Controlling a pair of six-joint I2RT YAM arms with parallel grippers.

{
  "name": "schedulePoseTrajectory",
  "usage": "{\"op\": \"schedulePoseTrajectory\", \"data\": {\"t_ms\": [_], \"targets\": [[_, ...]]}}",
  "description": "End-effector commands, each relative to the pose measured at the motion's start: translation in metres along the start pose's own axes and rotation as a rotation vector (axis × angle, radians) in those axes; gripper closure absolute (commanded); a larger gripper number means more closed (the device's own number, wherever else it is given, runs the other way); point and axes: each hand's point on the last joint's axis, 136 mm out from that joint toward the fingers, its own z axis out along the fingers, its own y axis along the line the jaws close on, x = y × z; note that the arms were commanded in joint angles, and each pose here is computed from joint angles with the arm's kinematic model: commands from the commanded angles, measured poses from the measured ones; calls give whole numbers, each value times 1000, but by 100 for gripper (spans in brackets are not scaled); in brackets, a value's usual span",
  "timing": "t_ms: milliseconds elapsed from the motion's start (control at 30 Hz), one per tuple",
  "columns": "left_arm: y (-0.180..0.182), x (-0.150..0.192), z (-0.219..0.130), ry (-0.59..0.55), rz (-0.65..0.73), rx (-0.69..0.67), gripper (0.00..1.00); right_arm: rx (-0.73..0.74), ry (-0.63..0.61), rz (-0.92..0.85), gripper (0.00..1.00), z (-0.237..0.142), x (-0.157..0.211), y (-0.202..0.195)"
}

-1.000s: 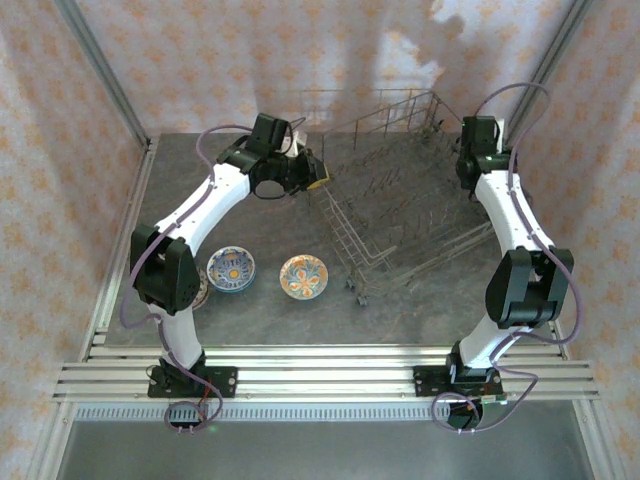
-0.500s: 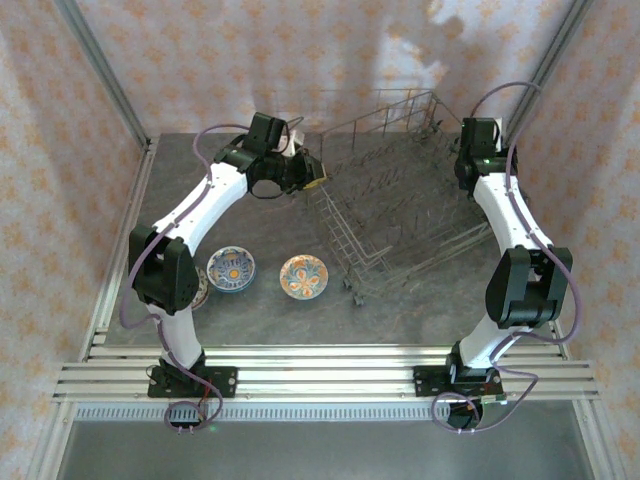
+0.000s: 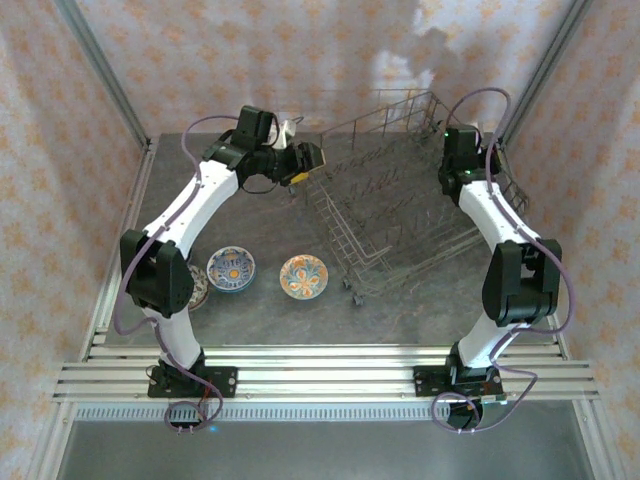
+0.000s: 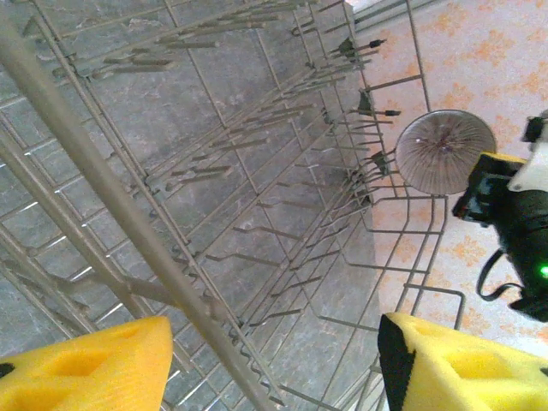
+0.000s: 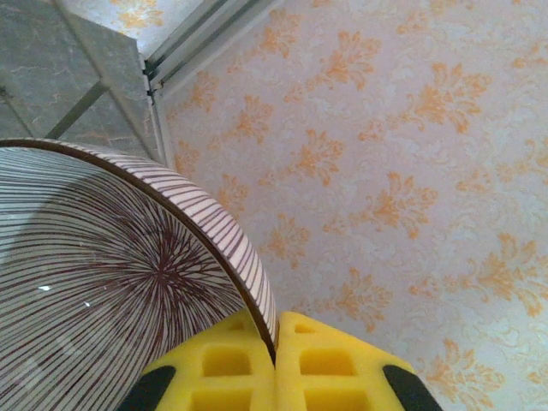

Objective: Load the bowls into the dish rack

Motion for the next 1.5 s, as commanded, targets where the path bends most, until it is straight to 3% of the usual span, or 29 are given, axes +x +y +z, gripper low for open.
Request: {"op": "schedulePoseTrajectory", "data": {"t_ms": [0,567,1467], "targets": [[-30,-6,-28,-47,76,51,32,101,-16,39,100,1,-7,-17],[1,-8,-56,-80,42,6,25,191,-20,-43,100,19,-11,-8],[12,2,-67,-95,26,-7,23,176,-75,-203,100,2,4,27]]}}
